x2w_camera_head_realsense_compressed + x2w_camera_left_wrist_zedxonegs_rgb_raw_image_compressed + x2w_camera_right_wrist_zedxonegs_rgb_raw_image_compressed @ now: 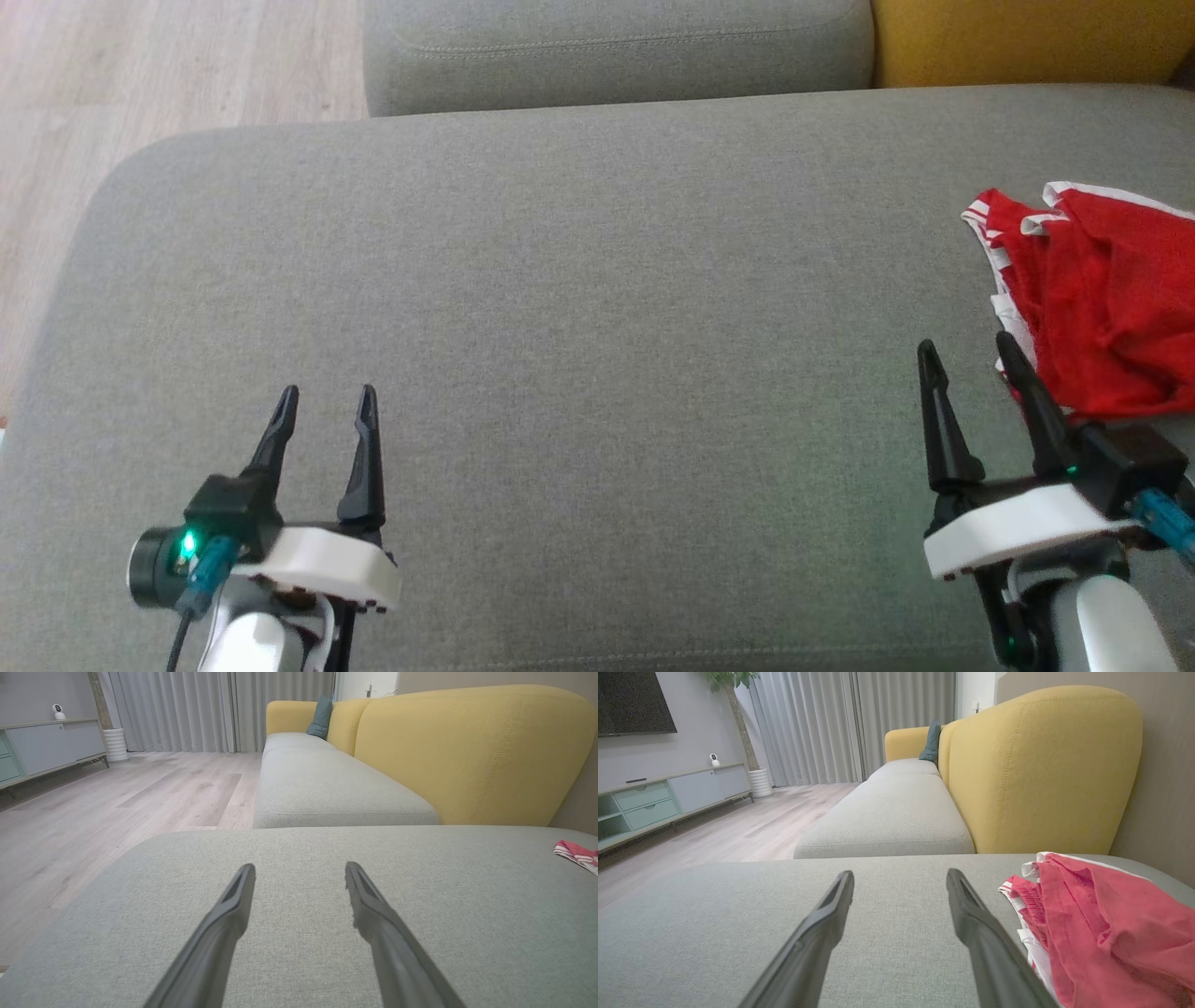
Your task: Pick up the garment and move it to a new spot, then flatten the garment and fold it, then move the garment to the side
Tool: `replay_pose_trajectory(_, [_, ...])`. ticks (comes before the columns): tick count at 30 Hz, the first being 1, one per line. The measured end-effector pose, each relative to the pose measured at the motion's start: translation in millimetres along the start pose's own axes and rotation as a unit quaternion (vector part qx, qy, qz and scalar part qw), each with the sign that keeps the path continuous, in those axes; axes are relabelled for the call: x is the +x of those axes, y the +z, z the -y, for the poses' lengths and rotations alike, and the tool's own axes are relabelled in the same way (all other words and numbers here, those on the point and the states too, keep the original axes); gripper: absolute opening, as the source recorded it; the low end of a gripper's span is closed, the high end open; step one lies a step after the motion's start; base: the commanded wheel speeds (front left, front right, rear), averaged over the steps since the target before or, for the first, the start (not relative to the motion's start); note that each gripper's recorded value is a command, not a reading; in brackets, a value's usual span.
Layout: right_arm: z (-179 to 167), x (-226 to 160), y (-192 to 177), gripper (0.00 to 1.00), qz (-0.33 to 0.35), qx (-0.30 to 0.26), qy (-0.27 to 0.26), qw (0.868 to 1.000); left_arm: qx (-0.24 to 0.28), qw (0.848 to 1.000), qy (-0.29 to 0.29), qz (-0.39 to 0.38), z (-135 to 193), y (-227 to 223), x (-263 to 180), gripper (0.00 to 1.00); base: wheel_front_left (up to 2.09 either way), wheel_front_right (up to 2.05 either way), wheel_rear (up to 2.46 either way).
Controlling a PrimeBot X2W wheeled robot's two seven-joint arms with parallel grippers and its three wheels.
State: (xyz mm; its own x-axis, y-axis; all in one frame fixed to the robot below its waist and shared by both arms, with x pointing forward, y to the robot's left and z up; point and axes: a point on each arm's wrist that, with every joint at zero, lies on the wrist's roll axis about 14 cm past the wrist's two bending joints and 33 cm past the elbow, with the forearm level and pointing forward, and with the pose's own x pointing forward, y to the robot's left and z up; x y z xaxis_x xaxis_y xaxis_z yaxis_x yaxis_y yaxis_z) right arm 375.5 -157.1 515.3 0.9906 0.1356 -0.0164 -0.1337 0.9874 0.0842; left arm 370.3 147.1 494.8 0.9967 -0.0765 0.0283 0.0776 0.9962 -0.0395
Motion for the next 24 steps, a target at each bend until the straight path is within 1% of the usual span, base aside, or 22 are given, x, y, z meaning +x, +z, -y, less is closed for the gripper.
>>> replay_pose_trajectory(24, [-5.3,0.2,-7.5,1.00,-0.010,0.014,0.007,1.000,0.016,1.000,0.001,-0.006,-3.7,-2.5,1.1,1.00,0.00,0.00,0.00])
